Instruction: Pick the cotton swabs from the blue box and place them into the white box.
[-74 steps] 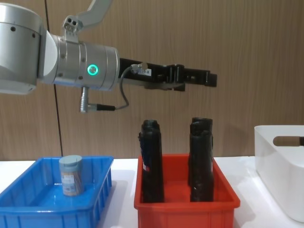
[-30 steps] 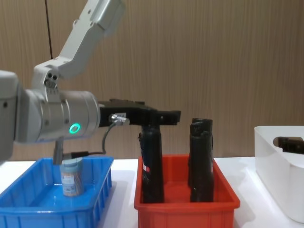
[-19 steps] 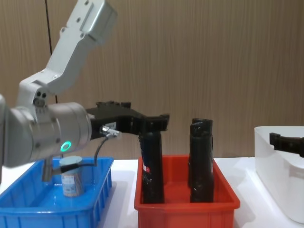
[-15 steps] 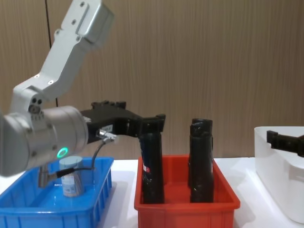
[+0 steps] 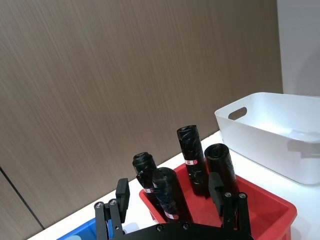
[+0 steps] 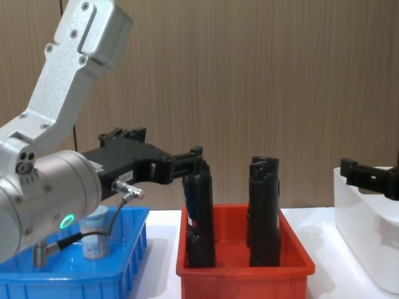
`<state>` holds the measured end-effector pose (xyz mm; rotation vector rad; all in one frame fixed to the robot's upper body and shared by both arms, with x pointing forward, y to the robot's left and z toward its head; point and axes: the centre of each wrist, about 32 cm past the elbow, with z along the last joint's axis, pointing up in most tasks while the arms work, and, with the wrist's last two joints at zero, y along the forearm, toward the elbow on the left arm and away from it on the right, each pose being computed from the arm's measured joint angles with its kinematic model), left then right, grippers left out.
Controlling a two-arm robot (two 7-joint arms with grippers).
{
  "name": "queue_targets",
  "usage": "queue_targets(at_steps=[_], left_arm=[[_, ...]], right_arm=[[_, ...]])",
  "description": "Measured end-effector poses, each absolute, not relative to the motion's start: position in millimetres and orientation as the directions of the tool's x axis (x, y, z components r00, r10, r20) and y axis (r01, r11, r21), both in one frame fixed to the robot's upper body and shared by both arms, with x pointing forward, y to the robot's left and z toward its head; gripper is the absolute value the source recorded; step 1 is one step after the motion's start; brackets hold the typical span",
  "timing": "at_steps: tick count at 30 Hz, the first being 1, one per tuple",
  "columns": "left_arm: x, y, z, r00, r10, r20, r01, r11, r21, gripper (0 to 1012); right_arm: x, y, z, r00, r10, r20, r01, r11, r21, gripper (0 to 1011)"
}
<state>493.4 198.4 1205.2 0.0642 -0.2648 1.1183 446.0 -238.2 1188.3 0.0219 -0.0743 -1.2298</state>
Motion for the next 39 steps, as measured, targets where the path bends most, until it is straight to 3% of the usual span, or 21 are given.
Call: queue_targets(at_steps=[39], left_arm=[[492.0, 198.4, 1204.4, 0.404, 0.882, 0.242, -0.897, 0.434, -0.086, 999]], right_arm=[[452.6, -240.7, 1185.5, 0.353, -0.935, 0.039, 0.935, 0.354, 0.026, 1002]])
